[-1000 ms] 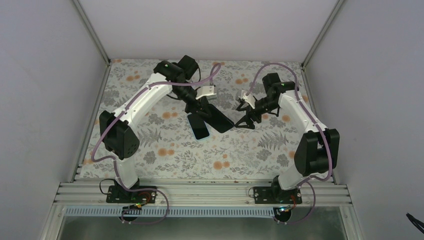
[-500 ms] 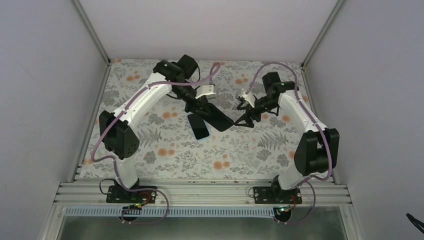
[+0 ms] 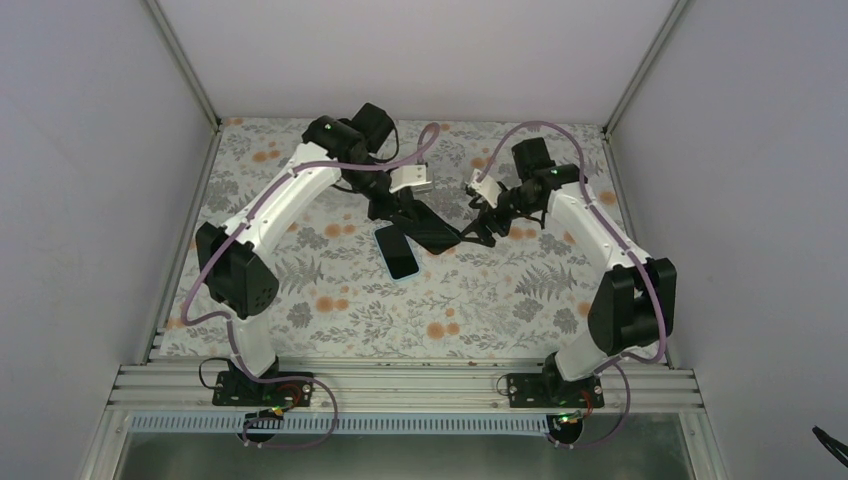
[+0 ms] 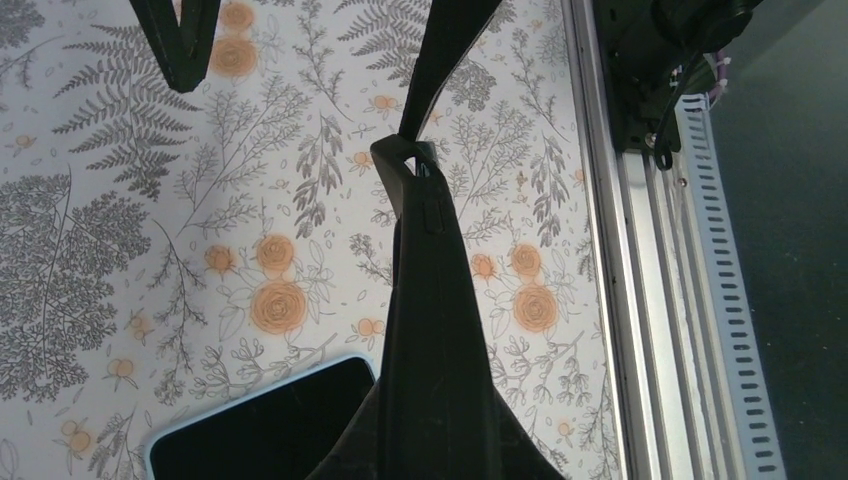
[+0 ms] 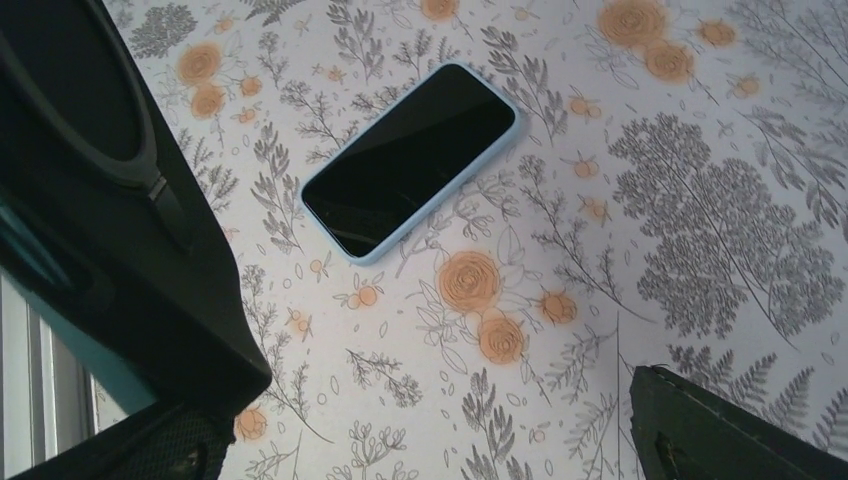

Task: Take the phone out of the phone case
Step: Remove the phone case from the phone.

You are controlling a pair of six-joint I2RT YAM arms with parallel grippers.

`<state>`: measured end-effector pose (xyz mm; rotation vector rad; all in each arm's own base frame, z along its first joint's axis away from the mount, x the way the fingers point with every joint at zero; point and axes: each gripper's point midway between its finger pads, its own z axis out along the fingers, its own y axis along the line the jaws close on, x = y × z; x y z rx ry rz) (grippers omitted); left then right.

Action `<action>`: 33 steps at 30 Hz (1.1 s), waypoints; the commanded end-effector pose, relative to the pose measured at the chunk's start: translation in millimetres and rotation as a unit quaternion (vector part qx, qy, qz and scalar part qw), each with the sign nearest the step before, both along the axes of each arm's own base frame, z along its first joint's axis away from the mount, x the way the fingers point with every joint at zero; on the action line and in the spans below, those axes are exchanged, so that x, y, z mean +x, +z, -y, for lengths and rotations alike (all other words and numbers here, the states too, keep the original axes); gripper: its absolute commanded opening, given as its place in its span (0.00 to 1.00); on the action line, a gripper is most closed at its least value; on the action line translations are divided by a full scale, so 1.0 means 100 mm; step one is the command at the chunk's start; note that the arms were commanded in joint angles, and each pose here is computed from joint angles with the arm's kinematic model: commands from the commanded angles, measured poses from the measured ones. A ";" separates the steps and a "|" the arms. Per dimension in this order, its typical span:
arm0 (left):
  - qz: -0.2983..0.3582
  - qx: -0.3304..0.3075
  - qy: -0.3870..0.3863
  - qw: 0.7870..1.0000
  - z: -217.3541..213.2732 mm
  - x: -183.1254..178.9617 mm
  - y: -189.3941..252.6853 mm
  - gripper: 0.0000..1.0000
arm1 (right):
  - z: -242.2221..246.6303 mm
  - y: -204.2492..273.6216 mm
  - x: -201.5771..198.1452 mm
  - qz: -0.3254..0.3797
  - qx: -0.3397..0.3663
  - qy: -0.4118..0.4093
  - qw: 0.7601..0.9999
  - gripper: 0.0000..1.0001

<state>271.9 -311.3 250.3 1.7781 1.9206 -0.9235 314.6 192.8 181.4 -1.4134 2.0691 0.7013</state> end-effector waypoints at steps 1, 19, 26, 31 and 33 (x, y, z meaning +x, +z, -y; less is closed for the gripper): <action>-0.027 -0.125 -0.074 0.989 0.28 -0.37 0.57 0.02 | -0.43 0.36 0.00 0.049 0.073 0.067 0.994 0.98; 0.043 -0.136 0.019 0.990 0.11 0.50 0.60 0.02 | -1.20 1.19 -1.22 -0.069 0.240 0.302 0.920 0.88; 0.055 -0.142 0.021 0.988 0.14 0.48 0.70 0.02 | -1.44 1.43 -1.25 -0.080 0.241 0.313 0.915 0.75; 0.053 -0.141 0.014 0.989 0.17 0.40 0.69 0.02 | -1.50 1.58 -1.12 -0.077 0.264 0.306 0.911 0.62; 0.055 -0.138 0.016 0.989 0.16 0.40 0.69 0.02 | -1.51 1.60 -1.12 -0.079 0.268 0.312 0.908 0.50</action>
